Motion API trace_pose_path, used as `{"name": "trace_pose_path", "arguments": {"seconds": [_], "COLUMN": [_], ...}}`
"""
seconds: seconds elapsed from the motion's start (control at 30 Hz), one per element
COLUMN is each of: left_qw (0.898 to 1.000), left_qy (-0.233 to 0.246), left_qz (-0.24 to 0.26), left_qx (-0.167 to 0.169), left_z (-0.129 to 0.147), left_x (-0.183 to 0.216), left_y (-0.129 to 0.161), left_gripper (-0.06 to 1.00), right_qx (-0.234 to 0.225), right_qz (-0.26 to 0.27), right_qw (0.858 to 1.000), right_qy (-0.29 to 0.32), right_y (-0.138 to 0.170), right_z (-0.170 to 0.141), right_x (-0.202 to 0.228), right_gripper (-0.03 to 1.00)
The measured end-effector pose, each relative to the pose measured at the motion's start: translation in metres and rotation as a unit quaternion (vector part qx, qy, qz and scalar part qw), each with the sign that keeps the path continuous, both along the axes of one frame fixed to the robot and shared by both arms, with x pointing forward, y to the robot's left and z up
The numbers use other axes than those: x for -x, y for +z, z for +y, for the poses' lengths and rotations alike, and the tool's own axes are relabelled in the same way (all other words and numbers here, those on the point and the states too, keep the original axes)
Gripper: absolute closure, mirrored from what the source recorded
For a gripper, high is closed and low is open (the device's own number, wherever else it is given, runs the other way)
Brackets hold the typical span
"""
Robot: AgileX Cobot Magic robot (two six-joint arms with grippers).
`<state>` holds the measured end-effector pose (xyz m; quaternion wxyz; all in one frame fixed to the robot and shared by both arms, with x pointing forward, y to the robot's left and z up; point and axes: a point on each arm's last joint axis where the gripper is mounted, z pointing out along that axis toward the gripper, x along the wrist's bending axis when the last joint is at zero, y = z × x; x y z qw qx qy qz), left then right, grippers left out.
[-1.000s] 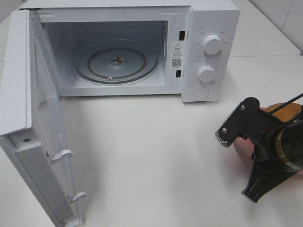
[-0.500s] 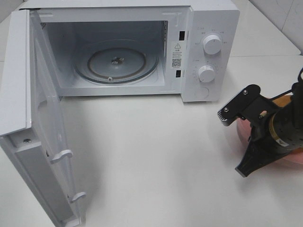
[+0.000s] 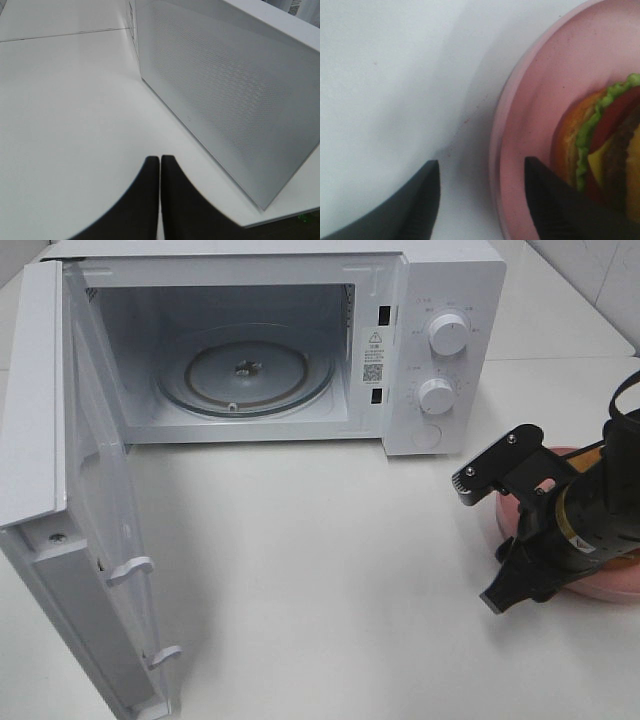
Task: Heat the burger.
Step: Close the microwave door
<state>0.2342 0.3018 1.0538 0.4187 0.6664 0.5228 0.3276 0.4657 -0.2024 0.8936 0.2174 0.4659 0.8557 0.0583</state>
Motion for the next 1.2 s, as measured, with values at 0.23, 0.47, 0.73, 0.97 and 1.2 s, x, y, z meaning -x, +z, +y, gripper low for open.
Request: {"name": "trace_pose_path", "arguments": {"seconds": [0.23, 0.47, 0.73, 0.97, 1.2], "left_qw": [1.0, 1.0, 1.0, 1.0, 1.0], "left_qy": [0.0, 0.0, 0.0, 0.0, 0.0], "left_qz": [0.0, 0.0, 0.0, 0.0, 0.0], "left_qx": [0.0, 0.0, 0.0, 0.0, 0.0], "left_z": [0.0, 0.0, 0.0, 0.0, 0.0], "left_x": [0.0, 0.0, 0.0, 0.0, 0.0], "left_y": [0.0, 0.0, 0.0, 0.0, 0.0], "left_gripper": [0.94, 0.94, 0.94, 0.94, 0.94], "right_qx": [-0.052, -0.051, -0.105, -0.144, -0.138], "right_qz": [0.006, 0.012, 0.012, 0.017, 0.036], "right_qw": [0.995, 0.992, 0.986, 0.983, 0.976], "right_qy": [-0.087, -0.116, -0.131, -0.117, -0.165], "right_y": [0.011, 0.027, 0.075, 0.12, 0.126], "right_z": [0.01, 0.013, 0.024, 0.032, 0.009], "right_x": [-0.01, -0.018, -0.025, -0.026, -0.034], "right_gripper": [0.35, 0.35, 0.35, 0.35, 0.35]}}
